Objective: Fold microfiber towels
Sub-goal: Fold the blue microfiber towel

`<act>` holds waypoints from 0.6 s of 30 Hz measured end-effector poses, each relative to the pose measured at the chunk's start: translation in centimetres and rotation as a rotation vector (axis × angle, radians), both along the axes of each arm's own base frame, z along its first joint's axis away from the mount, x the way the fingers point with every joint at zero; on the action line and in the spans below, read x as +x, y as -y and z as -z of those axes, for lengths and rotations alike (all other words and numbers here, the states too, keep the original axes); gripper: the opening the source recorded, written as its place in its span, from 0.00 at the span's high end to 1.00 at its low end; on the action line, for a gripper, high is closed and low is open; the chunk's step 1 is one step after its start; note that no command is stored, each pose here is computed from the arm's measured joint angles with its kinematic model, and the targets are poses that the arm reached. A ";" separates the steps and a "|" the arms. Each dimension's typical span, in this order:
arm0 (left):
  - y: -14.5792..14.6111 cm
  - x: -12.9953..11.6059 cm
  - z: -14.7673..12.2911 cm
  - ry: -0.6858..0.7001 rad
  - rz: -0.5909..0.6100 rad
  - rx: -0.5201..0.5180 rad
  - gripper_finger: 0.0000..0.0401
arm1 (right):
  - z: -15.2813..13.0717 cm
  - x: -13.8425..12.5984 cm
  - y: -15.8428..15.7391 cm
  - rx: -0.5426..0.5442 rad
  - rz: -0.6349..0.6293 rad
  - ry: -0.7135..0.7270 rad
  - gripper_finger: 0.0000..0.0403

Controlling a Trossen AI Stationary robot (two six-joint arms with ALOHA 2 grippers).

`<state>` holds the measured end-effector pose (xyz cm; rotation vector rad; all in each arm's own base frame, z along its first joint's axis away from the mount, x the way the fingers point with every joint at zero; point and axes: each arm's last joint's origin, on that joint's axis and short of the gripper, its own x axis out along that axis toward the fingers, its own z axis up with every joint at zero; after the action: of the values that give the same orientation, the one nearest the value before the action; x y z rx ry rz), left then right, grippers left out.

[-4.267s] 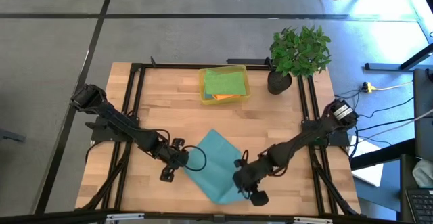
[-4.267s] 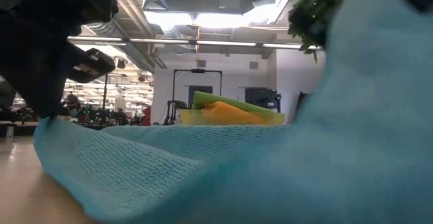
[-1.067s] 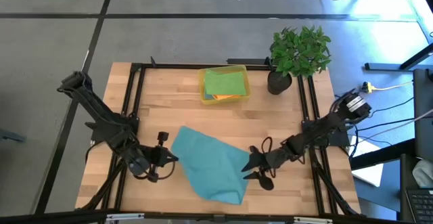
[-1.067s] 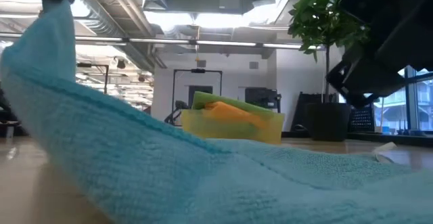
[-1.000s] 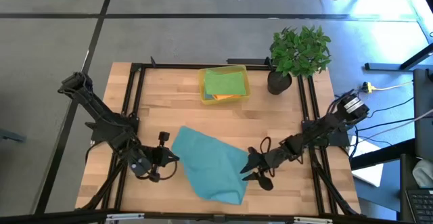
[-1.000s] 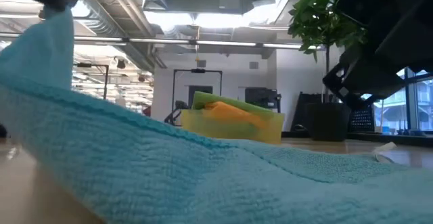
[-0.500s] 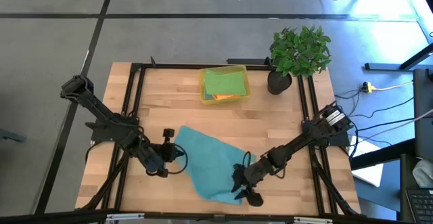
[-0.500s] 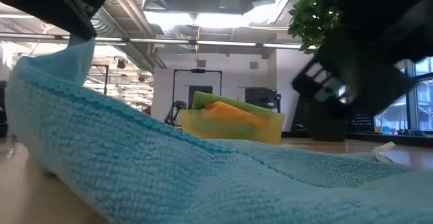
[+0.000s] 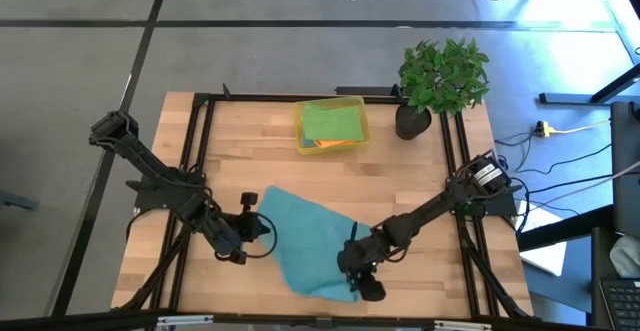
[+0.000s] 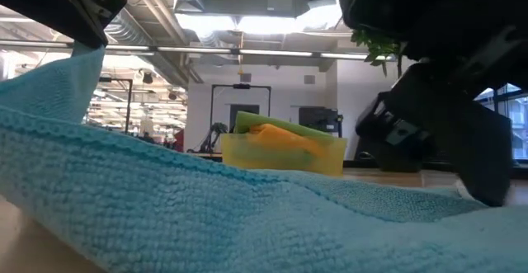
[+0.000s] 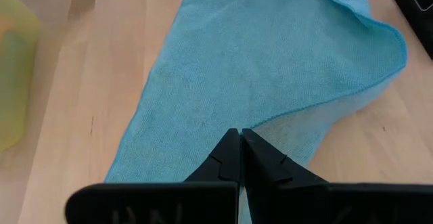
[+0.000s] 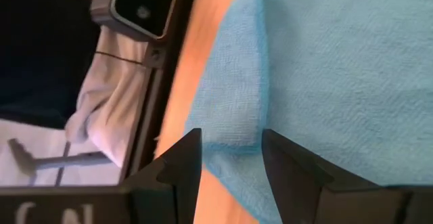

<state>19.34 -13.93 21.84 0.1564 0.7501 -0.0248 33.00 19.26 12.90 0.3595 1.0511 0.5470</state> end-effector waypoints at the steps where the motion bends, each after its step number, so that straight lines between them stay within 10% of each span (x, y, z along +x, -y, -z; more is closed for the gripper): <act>1: 0.0 0.0 0.0 0.000 0.000 0.000 1.00 | 0.0 -0.1 -0.1 0.004 -0.013 -0.002 0.61; 8: 0.0 0.0 0.0 0.001 0.000 0.000 1.00 | 0.2 -1.5 -1.5 -0.120 -0.081 0.023 0.61; 18: 0.0 0.0 0.0 0.001 -0.001 -0.002 1.00 | -0.1 -1.6 -2.4 0.022 0.125 -0.087 0.61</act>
<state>19.35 -13.94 21.85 0.1537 0.7490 -0.0243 31.44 21.64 13.01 0.4687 1.0987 0.4345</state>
